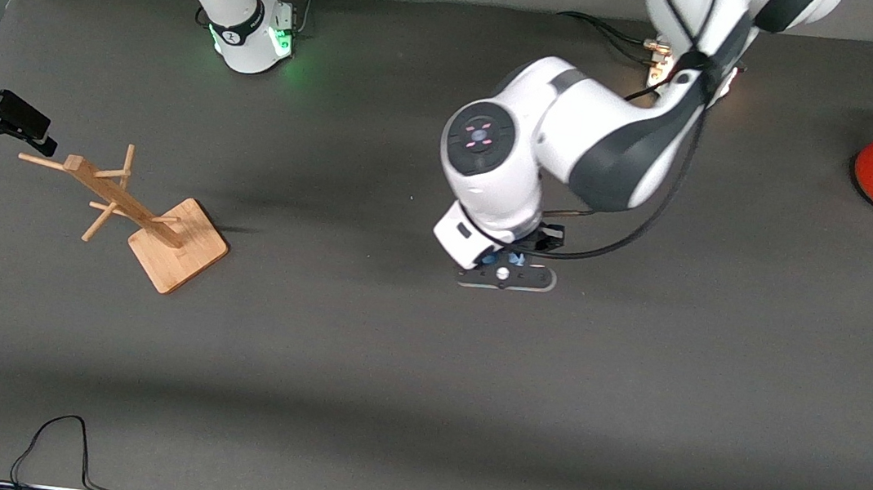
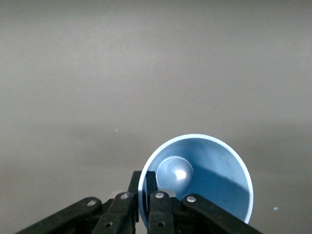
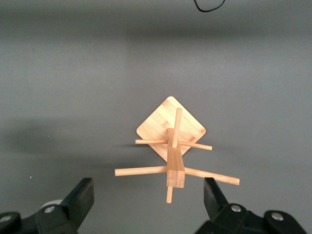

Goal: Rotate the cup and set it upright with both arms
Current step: 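Rotate the cup upright with the left gripper and set it down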

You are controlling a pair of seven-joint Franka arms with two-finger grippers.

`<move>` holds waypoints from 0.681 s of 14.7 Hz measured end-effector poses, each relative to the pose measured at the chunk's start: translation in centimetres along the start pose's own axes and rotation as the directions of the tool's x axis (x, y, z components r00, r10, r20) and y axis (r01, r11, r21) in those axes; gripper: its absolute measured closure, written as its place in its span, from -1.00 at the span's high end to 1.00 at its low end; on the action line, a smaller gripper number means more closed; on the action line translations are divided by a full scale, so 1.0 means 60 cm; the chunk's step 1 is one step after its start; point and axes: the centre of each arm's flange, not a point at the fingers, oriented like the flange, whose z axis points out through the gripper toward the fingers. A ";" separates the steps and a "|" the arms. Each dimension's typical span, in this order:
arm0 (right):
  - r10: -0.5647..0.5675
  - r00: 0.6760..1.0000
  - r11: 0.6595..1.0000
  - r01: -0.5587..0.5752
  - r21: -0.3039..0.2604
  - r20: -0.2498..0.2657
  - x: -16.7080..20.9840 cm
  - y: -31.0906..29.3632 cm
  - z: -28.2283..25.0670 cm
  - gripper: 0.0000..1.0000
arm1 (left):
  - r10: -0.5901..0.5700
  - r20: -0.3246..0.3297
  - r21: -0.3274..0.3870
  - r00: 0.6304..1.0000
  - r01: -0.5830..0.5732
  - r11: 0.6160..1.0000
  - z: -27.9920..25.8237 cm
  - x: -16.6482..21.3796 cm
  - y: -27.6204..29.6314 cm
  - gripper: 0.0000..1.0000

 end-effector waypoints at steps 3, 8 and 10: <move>-0.002 1.000 1.000 0.002 -0.011 -0.003 -0.001 0.001 -0.003 1.00 | -0.066 -0.079 -0.114 0.995 0.056 0.992 0.050 -0.020 -0.010 -0.86; -0.004 1.000 1.000 0.004 -0.016 -0.001 -0.002 0.000 -0.003 1.00 | -0.226 -0.123 -0.251 0.966 0.190 0.949 0.203 -0.074 0.007 -0.86; -0.005 1.000 1.000 0.005 -0.016 0.004 -0.002 -0.003 -0.001 1.00 | -0.263 -0.121 -0.283 0.957 0.221 0.933 0.245 -0.091 0.012 -0.86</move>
